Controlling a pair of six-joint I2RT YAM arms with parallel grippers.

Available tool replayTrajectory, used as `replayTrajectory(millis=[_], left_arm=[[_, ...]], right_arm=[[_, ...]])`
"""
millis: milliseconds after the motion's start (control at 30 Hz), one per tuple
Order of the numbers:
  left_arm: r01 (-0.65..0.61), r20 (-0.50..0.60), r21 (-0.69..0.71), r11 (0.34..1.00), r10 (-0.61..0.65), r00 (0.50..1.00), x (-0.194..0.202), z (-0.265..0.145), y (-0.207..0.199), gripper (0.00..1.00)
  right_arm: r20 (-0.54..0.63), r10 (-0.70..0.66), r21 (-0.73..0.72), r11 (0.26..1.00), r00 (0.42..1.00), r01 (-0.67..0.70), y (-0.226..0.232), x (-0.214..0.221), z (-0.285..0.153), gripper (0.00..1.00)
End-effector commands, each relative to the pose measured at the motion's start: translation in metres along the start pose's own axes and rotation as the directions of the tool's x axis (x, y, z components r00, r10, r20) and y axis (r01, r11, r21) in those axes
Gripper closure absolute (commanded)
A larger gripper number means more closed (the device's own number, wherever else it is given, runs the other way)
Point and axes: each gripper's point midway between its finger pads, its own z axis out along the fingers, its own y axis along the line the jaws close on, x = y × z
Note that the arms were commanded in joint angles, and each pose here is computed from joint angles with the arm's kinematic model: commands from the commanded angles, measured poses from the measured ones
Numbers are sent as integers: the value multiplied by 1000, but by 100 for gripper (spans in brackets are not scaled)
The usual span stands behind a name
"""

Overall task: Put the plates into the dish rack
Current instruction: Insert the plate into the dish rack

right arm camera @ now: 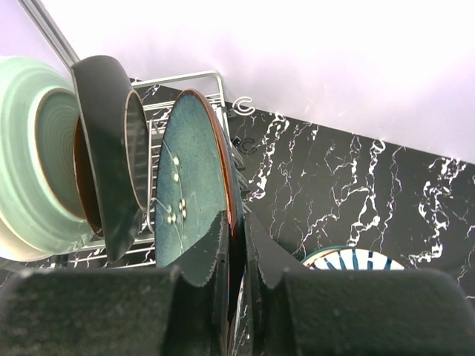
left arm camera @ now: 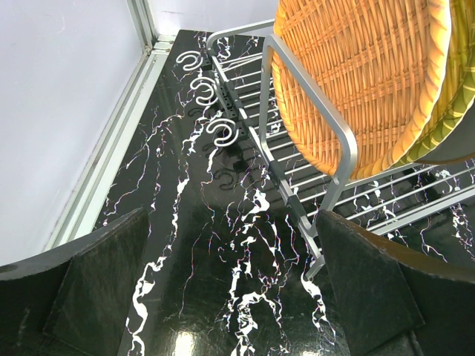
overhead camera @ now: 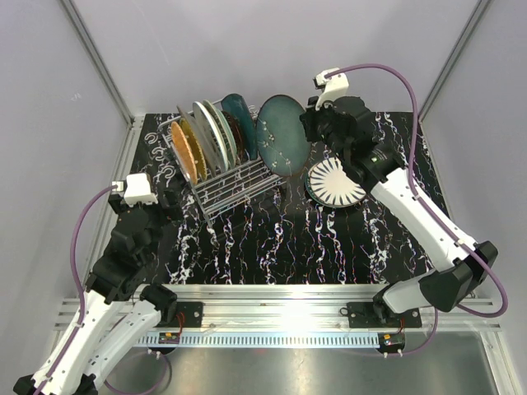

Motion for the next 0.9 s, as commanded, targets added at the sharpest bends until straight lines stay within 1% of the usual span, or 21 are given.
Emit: replayTrajectory(millis=[0,533,567,867], left_arm=[[28,44,-1,1000,-28,999,-11,0,0,1],[36,55,3,999,-36,998,-14,-2,1,1],[34,55,6,999,-34,998,-14,-2,1,1],[39,59,13,999,-39,997,-15,-3,0,1]], right_arm=[[250,80,-86,994,965,-60,26,-87,-17,100],[225,12,-93,996,974,9,51,-89,10,100],[228,-15,-86,996,974,35,51,-88,12,100],[221,-30,-89,995,975,51,60,-84,28,100]])
